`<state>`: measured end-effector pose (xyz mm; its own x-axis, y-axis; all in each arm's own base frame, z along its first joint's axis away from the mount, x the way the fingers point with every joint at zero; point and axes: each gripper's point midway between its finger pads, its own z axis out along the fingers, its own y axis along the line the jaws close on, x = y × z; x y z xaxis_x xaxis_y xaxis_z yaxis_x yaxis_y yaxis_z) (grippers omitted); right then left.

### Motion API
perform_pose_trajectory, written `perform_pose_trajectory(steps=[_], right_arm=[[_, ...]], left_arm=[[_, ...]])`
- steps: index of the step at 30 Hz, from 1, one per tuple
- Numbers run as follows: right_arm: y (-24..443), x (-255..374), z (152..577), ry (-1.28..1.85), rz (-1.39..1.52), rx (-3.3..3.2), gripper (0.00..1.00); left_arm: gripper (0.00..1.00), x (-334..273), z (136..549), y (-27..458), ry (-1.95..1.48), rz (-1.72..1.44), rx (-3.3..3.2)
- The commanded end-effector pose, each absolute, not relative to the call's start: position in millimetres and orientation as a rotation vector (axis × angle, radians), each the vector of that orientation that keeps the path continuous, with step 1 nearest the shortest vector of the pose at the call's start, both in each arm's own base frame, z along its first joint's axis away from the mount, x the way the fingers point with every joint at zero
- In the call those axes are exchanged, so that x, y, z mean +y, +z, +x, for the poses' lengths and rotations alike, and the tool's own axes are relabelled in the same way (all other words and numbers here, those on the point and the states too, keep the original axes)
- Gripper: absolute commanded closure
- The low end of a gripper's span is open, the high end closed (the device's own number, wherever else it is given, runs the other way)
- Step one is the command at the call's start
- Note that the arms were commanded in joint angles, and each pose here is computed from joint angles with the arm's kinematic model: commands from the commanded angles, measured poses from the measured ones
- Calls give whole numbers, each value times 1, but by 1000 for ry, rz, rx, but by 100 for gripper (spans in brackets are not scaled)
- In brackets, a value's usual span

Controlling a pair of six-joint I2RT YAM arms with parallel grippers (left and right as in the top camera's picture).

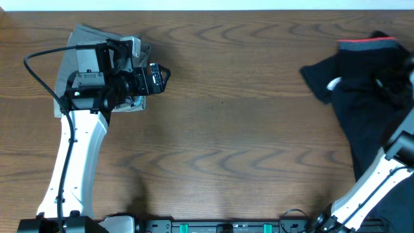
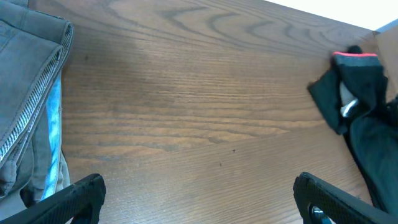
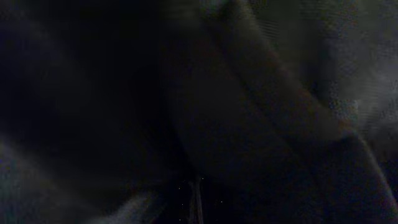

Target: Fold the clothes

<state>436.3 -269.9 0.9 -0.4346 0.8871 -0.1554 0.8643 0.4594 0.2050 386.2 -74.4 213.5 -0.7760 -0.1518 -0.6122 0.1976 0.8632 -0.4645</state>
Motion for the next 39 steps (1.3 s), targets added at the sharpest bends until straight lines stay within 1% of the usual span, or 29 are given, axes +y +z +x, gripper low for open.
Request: perform_pose_trajectory(steps=[1, 7, 10, 13, 16, 18, 21, 24, 29, 35, 39], right_arm=[[-46, -313, 381, -111, 1540, 2592, 99], [-32, -358, 370, -150, 1589, 2480, 99], [-18, -362, 390, 3, 1429, 2483, 99], [18, -348, 428, 264, 1154, 2462, 99], [62, -323, 447, 491, 997, 2424, 98], [85, -307, 446, 581, 995, 2429, 98], [100, -289, 432, 609, 1036, 2488, 99], [97, -280, 407, 528, 1120, 2607, 99], [70, -282, 342, 159, 1506, 2809, 99], [33, -274, 301, -38, 1644, 2938, 99], [10, -292, 278, -332, 1719, 2919, 99]], left_arm=[[2, -78, 389, 223, -698, 45, 2340], [2, -78, 389, 223, -699, 44, 2341], [2, -78, 389, 223, -699, 44, 2340], [2, -78, 389, 223, -698, 45, 2340], [2, -78, 389, 223, -699, 44, 2340], [2, -78, 389, 223, -699, 45, 2340], [2, -78, 389, 223, -699, 45, 2340], [2, -78, 390, 225, -697, 47, 2333], [2, -78, 391, 225, -696, 49, 2330], [2, -78, 391, 225, -696, 49, 2330], [2, -78, 391, 225, -696, 49, 2329]])
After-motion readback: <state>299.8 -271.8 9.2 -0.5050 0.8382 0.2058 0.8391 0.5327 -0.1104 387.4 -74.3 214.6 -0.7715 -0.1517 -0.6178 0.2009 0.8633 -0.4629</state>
